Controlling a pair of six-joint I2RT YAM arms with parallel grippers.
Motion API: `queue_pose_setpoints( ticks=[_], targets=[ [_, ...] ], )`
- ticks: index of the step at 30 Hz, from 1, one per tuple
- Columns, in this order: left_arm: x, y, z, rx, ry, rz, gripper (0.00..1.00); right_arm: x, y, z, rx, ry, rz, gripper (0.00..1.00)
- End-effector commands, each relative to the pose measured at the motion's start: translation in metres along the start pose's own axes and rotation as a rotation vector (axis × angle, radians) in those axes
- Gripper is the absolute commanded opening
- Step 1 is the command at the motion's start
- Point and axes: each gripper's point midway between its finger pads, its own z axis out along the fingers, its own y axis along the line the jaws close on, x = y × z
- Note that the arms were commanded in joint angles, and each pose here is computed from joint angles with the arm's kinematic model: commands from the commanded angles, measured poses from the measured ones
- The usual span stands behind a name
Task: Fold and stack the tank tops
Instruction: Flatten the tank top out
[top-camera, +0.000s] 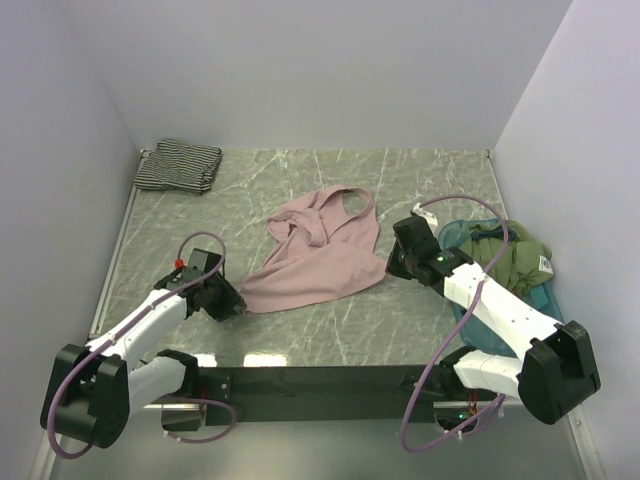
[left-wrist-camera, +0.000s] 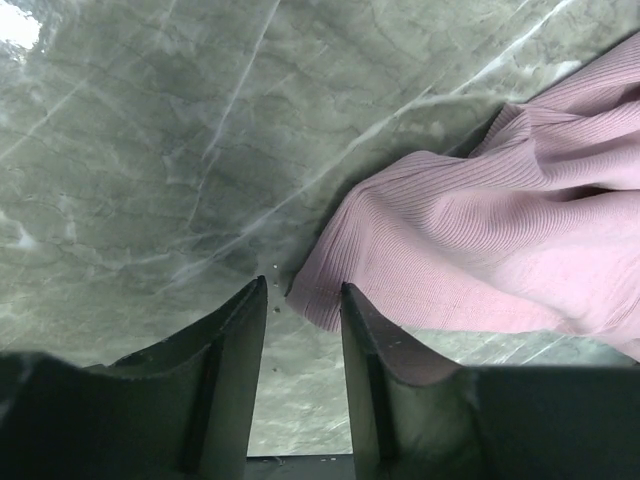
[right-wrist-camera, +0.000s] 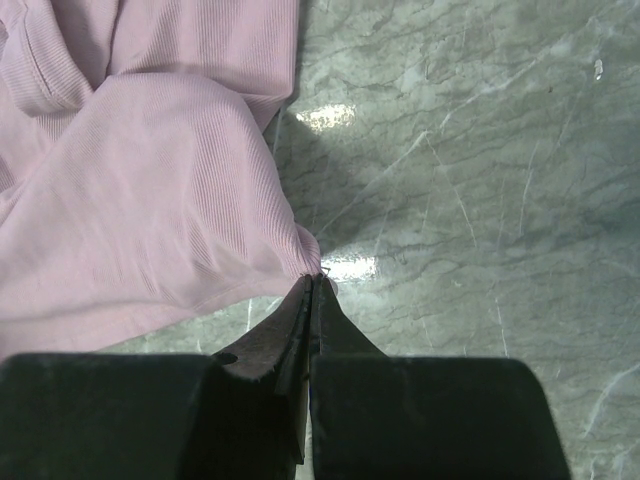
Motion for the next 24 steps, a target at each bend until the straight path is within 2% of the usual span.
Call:
queue_pose_setpoints(
  ticks=[1, 7, 15, 21, 24],
  targets=[
    [0.000, 0.001, 0.004, -0.002, -0.013, -0.012, 0.41, -0.008, 0.000, 0.001, -0.002, -0.038, 0.014, 0.00],
    [0.010, 0.008, 0.009, -0.011, 0.019, -0.008, 0.35, -0.007, -0.001, 0.002, 0.001, -0.035, 0.010, 0.00],
    [0.019, 0.013, 0.016, -0.028, 0.024, 0.011, 0.33, -0.007, -0.001, 0.003, 0.001, -0.035, 0.010, 0.00],
    [0.016, 0.012, 0.015, -0.027, 0.008, 0.019, 0.18, -0.009, 0.000, 0.000, 0.001, -0.041, 0.008, 0.00],
    [0.009, 0.002, 0.007, -0.006, -0.012, 0.036, 0.04, -0.013, 0.000, -0.003, -0.001, -0.050, 0.015, 0.00]
  ],
)
